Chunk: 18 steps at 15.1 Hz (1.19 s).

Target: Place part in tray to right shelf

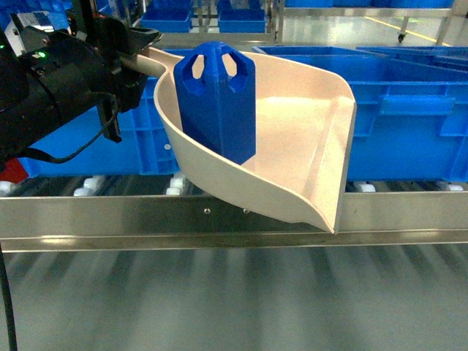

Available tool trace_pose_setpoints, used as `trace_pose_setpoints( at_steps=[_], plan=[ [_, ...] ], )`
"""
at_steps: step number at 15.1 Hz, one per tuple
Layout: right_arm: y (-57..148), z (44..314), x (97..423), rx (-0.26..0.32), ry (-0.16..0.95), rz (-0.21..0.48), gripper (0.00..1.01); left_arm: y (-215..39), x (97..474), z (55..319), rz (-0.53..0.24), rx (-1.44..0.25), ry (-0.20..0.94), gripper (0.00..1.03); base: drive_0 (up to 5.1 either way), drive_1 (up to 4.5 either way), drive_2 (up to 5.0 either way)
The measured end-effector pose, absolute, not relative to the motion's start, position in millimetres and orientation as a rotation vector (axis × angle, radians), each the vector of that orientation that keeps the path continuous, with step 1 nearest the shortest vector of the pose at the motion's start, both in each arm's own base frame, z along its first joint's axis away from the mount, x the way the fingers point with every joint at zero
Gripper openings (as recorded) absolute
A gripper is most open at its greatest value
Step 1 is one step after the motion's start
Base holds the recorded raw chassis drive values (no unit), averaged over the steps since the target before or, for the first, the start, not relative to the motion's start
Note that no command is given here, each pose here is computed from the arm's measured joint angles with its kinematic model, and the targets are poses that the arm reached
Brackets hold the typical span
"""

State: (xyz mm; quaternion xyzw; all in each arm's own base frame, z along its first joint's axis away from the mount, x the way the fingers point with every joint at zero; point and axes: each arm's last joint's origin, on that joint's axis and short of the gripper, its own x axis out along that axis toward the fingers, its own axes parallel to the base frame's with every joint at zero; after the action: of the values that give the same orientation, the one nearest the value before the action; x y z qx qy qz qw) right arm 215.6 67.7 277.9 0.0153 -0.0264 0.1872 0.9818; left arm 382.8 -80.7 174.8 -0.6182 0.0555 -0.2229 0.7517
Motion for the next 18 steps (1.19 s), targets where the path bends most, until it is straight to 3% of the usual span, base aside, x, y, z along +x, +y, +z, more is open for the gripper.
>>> trace_pose_setpoints(
  at_steps=[18],
  plan=[
    [67.7, 277.9, 215.6, 0.031, -0.053, 0.377, 0.98, -80.7, 382.8, 174.8, -0.487, -1.35, 0.121, 0.13, 0.0, 0.0, 0.0]
  ],
)
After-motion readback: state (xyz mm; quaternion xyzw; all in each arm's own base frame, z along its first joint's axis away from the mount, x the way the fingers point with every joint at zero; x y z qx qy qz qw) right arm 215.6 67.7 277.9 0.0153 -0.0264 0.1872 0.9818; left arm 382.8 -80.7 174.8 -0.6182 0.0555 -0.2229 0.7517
